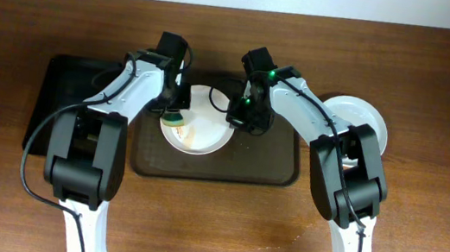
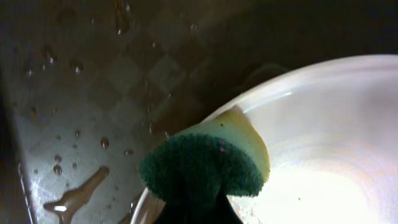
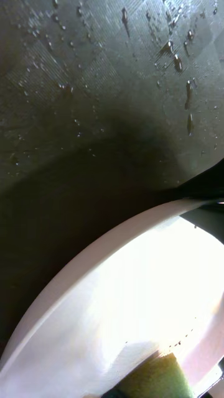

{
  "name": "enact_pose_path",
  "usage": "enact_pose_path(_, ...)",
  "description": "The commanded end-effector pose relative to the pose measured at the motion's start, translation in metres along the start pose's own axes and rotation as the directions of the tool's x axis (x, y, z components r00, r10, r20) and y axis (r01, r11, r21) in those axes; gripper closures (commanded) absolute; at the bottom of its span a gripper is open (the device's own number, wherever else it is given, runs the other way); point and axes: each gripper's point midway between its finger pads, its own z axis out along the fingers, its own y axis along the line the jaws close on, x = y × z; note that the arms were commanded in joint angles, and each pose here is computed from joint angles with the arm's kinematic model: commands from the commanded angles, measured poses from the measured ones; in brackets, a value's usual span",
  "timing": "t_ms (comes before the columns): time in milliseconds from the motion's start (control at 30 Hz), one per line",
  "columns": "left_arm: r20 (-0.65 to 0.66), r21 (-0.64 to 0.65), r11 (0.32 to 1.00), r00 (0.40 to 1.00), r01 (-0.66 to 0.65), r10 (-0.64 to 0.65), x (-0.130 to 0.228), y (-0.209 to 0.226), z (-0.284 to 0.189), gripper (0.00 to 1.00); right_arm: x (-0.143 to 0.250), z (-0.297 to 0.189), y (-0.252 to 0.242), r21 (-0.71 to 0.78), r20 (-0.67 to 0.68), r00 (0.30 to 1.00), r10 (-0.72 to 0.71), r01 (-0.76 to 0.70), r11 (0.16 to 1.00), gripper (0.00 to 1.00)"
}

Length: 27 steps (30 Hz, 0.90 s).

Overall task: Clean dirty plates on tray and stack at the side
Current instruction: 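Scrub the pinkish plate with the sponge in the left gripper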

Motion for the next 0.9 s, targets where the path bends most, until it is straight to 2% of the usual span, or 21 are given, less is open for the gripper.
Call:
enact_pose_path(0,-0.22,-0.15,0.988,0.974,0.025,-0.058,0.073,0.027,0.062,0.99,-0.003,0.014,-0.032,0.101,0.012,0.999,0.038,-0.039,0.994,0.96)
enact_pose_path(67,-0.311,-0.09,0.992,0.949,-0.092,0.06,0.108,0.015,0.072,0.99,-0.003,0.014,-0.032,0.101,0.012,0.999,0.031,-0.032,0.994,0.96)
enact_pose_path(133,-0.382,0.084,0.984,0.907,-0.159,0.179,0.142,-0.006,0.079,0.99,-0.003,0.014,-0.032,0.101,0.012,0.999,0.031,-0.032,0.994,0.96)
enact_pose_path(200,-0.4,0.179,0.973,0.893,-0.146,0.207,0.153,-0.009,0.08,0.99,-0.003,0.015,-0.031,0.099,0.014,0.999,0.029,-0.03,0.995,0.96)
enact_pose_path(233,-0.395,0.282,0.953,0.891,-0.114,0.223,0.153,-0.013,0.078,0.99,-0.003,0.015,-0.031,0.099,0.014,0.999,0.029,-0.03,0.995,0.96)
enact_pose_path(300,-0.378,0.322,0.945,0.907,-0.059,0.186,0.144,-0.008,0.077,0.99,-0.003,0.015,-0.031,0.099,0.013,0.999,0.029,-0.031,0.995,0.96)
enact_pose_path(333,-0.371,0.301,0.953,0.915,-0.042,0.157,0.139,0.0,0.079,0.99,-0.003,0.015,-0.031,0.1,0.013,1.0,0.029,-0.03,0.995,0.96)
enact_pose_path(367,-0.382,0.208,0.978,0.922,0.012,0.07,0.136,0.015,0.083,0.99,-0.003,0.015,-0.031,0.1,0.013,1.0,0.029,-0.03,0.995,0.96)
enact_pose_path(400,-0.378,0.083,0.994,0.925,0.068,-0.032,0.133,0.034,0.087,0.99,-0.003,0.015,-0.031,0.1,0.013,1.0,0.028,-0.03,0.995,0.96)
enact_pose_path(433,-0.324,-0.092,0.986,0.932,0.142,-0.164,0.125,0.061,0.09,0.99,-0.003,0.015,-0.031,0.1,0.013,1.0,0.028,-0.03,0.995,0.96)
enact_pose_path(467,-0.252,-0.189,0.965,0.94,0.183,-0.228,0.114,0.076,0.092,0.99,-0.003,0.015,-0.031,0.099,0.013,1.0,0.028,-0.029,0.995,0.96)
enact_pose_path(533,-0.061,-0.279,0.933,0.965,0.228,-0.255,0.078,0.095,0.096,0.99,-0.003,0.015,-0.031,0.099,0.014,1.0,0.028,-0.029,0.995,0.96)
enact_pose_path(633,0.022,-0.356,0.899,0.964,0.256,-0.266,0.068,0.107,0.092,0.99,-0.003,0.015,-0.031,0.1,0.013,1.0,0.025,-0.026,0.995,0.96)
enact_pose_path(733,-0.042,-0.397,0.896,0.971,0.199,-0.234,0.086,0.103,0.089,0.99,-0.003,0.015,-0.031,0.099,0.014,1.0,0.024,-0.026,0.995,0.96)
enact_pose_path(800,-0.15,-0.429,0.894,0.966,0.129,-0.211,0.113,0.097,0.082,0.99,-0.004,0.015,-0.03,0.098,0.016,1.0,0.023,-0.025,0.995,0.96)
enact_pose_path(867,-0.278,-0.388,0.921,0.949,0.03,-0.148,0.136,0.084,0.078,0.99,-0.004,0.015,-0.03,0.097,0.018,1.0,0.023,-0.024,0.995,0.96)
